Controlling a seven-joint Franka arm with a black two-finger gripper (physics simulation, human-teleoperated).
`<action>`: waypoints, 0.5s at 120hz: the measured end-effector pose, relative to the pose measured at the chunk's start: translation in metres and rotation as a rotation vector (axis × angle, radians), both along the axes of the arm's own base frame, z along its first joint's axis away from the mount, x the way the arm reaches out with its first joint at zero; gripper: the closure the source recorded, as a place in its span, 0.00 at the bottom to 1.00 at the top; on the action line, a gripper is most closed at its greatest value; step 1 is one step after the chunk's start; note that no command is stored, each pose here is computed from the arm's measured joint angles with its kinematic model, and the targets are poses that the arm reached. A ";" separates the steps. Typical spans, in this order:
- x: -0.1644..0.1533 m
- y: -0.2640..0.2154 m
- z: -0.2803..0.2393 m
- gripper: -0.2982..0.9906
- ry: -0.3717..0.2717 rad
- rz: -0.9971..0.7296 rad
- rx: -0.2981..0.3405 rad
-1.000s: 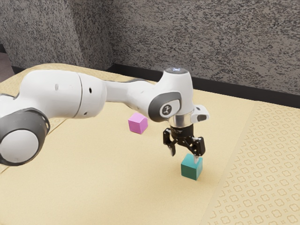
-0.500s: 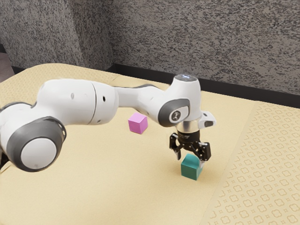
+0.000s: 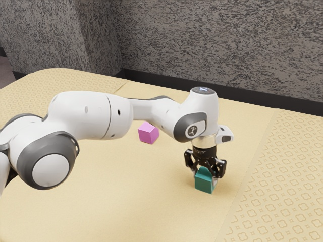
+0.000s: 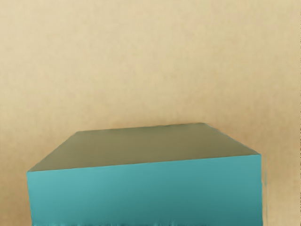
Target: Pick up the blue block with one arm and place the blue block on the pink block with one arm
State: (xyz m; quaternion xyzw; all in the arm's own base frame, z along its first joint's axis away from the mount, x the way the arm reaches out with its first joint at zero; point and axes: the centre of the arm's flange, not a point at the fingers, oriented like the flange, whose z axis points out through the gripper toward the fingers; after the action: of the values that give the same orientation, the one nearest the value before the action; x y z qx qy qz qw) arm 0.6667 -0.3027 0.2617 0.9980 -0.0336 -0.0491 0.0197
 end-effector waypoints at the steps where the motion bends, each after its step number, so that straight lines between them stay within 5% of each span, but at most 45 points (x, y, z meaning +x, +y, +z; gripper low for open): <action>1: 0.000 0.000 0.000 0.42 0.000 0.000 0.000; 26: 0.001 0.001 0.010 0.49 -0.010 0.005 -0.001; 60: 0.011 0.051 0.132 0.53 -0.103 0.041 -0.007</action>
State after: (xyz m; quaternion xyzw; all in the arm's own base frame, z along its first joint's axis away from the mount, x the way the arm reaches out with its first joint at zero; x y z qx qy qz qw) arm 0.6774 -0.2517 0.3939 0.9996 -0.0142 0.0027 0.0225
